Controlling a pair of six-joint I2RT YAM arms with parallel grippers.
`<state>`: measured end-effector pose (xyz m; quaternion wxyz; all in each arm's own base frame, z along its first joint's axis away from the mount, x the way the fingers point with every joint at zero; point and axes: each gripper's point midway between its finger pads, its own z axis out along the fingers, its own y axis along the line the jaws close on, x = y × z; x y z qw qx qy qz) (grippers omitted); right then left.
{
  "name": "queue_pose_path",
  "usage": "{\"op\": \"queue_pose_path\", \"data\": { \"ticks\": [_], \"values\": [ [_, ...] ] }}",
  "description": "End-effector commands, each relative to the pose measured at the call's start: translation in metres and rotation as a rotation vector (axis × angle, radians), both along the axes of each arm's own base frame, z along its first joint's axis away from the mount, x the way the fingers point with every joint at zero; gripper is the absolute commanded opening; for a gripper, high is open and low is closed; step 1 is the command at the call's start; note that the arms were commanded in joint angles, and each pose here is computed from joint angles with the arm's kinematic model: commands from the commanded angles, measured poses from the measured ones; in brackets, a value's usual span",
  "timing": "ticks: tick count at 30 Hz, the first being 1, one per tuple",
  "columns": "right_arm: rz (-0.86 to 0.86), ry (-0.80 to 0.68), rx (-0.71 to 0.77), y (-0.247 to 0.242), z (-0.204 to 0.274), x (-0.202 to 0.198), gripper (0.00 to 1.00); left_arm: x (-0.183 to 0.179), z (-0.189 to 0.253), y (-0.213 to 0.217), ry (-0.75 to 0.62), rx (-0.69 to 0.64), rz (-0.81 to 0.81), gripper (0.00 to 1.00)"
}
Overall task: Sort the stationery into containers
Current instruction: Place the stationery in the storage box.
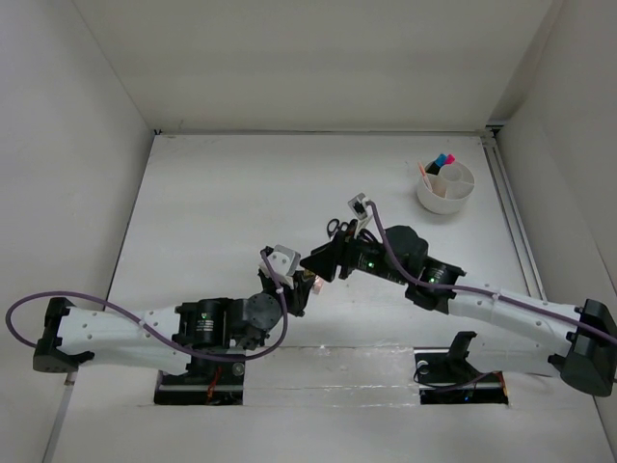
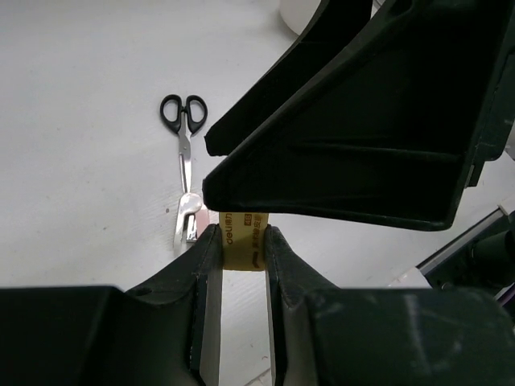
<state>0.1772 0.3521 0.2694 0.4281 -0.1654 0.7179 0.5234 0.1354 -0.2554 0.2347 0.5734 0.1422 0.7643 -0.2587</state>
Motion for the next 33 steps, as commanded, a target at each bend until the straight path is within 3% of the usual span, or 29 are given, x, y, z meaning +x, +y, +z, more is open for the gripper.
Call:
{"op": "queue_pose_path", "data": {
  "ticks": [1, 14, 15, 22, 33],
  "values": [
    [0.003, -0.032, 0.002, 0.003, 0.02, -0.003, 0.61, 0.002, 0.022, 0.001, -0.028, -0.052, 0.005, 0.0],
    [0.074, -0.019, -0.042, -0.003, 0.01, -0.021, 0.51, 0.006, 0.023, 0.005, -0.041, -0.043, 0.029, 0.0],
    [0.097, -0.023, -0.033, -0.004, 0.014, -0.025, 0.46, 0.006, 0.023, 0.005, -0.041, -0.043, 0.029, 0.0],
    [0.189, -0.01, -0.049, 0.004, 0.007, -0.038, 0.33, 0.003, 0.023, -0.001, -0.042, -0.044, 0.007, 0.0],
    [0.269, -0.001, -0.031, 0.008, 0.009, -0.051, 0.26, 0.008, 0.023, 0.006, -0.053, -0.034, 0.049, 0.0]
  ]
}}
